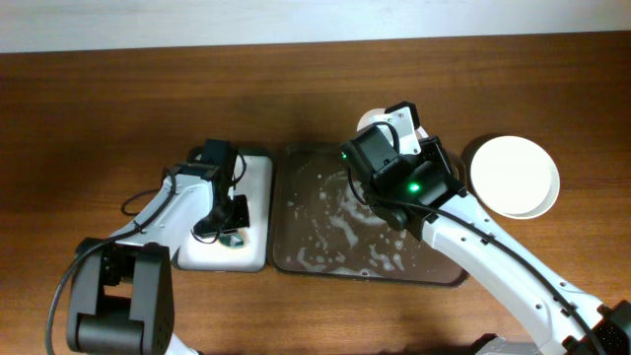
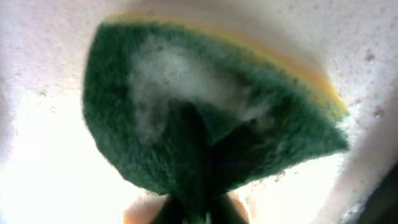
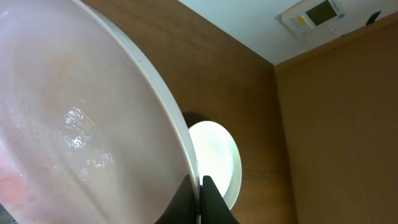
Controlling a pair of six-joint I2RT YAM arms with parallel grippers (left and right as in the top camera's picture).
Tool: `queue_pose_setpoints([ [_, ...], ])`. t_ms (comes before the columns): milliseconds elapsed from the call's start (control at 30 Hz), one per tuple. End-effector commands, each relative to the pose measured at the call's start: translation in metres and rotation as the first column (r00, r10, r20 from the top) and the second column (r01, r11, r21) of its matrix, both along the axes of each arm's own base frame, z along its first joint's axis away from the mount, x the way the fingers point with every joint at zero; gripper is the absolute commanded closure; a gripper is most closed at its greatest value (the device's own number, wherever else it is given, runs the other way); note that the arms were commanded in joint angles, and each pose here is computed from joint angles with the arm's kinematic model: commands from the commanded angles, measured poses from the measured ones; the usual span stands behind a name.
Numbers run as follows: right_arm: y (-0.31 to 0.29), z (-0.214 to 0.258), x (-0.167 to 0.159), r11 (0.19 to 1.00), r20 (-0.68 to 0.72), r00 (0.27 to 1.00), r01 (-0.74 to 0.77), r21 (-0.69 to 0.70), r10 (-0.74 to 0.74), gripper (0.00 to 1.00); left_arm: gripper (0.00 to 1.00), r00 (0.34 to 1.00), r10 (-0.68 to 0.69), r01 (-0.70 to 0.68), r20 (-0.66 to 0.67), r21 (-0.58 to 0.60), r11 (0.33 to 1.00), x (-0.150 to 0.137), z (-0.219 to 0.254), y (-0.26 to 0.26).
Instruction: Clean dirty plates on tray and stack at the side
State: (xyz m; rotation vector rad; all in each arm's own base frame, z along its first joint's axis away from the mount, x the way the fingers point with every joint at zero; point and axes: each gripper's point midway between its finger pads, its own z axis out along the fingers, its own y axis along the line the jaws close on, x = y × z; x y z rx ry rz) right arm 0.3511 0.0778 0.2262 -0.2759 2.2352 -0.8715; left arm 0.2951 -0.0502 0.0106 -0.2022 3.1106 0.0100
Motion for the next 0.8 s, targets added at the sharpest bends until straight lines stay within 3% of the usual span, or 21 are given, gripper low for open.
queue_pose_setpoints([
  [0, -0.002, 0.014, 0.001, 1.0, 0.053, 0.998, 0.02, 0.007, -0.02, 0.96, 0.18, 0.996, -0.004, 0.0, 0.091, 0.047, 0.999, 0.026, 0.019, 0.007],
  [33, -0.002, 0.014, 0.001, 1.0, 0.057, 0.998, 0.023, 0.012, -0.024, 0.96, 0.0, 0.994, -0.004, -0.001, 0.111, 0.046, 0.999, 0.032, 0.02, 0.006],
  [267, -0.001, 0.014, 0.0, 0.999, 0.064, 0.997, 0.03, 0.028, -0.032, 0.96, 0.01, 0.977, -0.001, -0.005, 0.212, 0.027, 1.0, 0.056, 0.022, 0.002],
  [567, -0.001, 0.014, 0.0, 0.999, 0.065, 0.997, 0.03, 0.028, -0.032, 0.96, 0.02, 0.981, -0.001, -0.005, 0.194, 0.03, 1.0, 0.054, 0.014, 0.002],
  [700, -0.002, 0.014, 0.0, 0.999, 0.064, 0.997, 0.03, 0.027, -0.032, 0.96, 0.17, 0.988, -0.002, -0.004, 0.153, 0.038, 0.999, 0.051, 0.0, 0.003],
  [767, -0.002, 0.014, 0.0, 0.999, 0.064, 0.997, 0.03, 0.028, -0.032, 0.96, 0.41, 0.989, -0.003, -0.003, 0.145, 0.039, 0.999, 0.051, -0.005, 0.003],
])
